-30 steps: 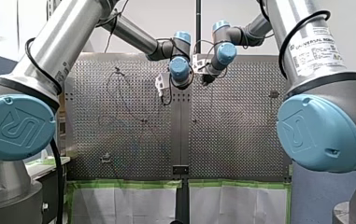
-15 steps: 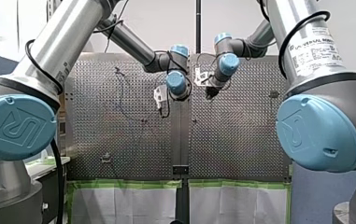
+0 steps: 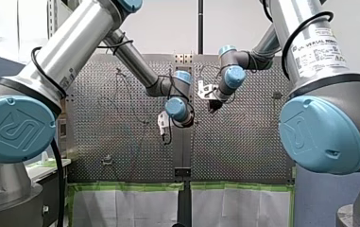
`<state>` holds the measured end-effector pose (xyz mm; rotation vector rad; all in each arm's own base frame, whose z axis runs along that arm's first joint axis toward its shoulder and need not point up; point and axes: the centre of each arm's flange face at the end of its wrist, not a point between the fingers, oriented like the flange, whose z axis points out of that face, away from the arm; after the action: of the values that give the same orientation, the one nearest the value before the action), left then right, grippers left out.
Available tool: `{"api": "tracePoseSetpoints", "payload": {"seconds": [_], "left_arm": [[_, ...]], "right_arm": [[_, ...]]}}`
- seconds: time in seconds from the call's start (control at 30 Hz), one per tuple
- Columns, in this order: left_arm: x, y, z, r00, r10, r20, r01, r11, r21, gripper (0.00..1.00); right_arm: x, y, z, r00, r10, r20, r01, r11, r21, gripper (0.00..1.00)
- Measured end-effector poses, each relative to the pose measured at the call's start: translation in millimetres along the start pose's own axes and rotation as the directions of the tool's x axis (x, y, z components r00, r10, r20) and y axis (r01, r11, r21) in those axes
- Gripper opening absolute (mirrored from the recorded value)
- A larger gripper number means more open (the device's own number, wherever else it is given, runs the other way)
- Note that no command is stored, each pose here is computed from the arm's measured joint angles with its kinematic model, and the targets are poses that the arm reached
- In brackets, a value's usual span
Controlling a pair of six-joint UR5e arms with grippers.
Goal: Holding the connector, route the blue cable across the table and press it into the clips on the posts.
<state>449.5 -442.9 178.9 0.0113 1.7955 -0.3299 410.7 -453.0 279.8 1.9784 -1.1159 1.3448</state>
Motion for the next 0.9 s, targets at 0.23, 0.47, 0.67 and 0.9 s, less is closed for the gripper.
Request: {"api": "tracePoseSetpoints", "payload": {"seconds": [0.23,0.47,0.67,0.9], "left_arm": [[32.7,13.1,-8.9,0.9994,0.002,-0.036,-0.001,0.9999,0.015,0.00],[31.8,12.6,-3.2,0.9989,-0.044,-0.018,0.045,0.9972,0.060,0.00],[20.5,7.8,8.0,0.9971,-0.076,0.001,0.076,0.9931,0.090,0.00],[5.1,17.3,24.4,0.9950,-0.098,0.021,0.095,0.9909,0.095,0.00]], "right_arm": [[-14.5,8.8,4.6,0.9997,0.024,-0.011,-0.024,0.9996,-0.011,0.00],[-32.5,16.9,17.4,0.9994,0.031,0.016,-0.031,0.9994,-0.015,0.00],[-39.4,21.4,24.4,0.9991,0.039,0.018,-0.039,0.9992,-0.010,0.00],[-48.3,34.5,35.0,0.9982,0.057,0.017,-0.057,0.9984,-0.007,0.00]]}}
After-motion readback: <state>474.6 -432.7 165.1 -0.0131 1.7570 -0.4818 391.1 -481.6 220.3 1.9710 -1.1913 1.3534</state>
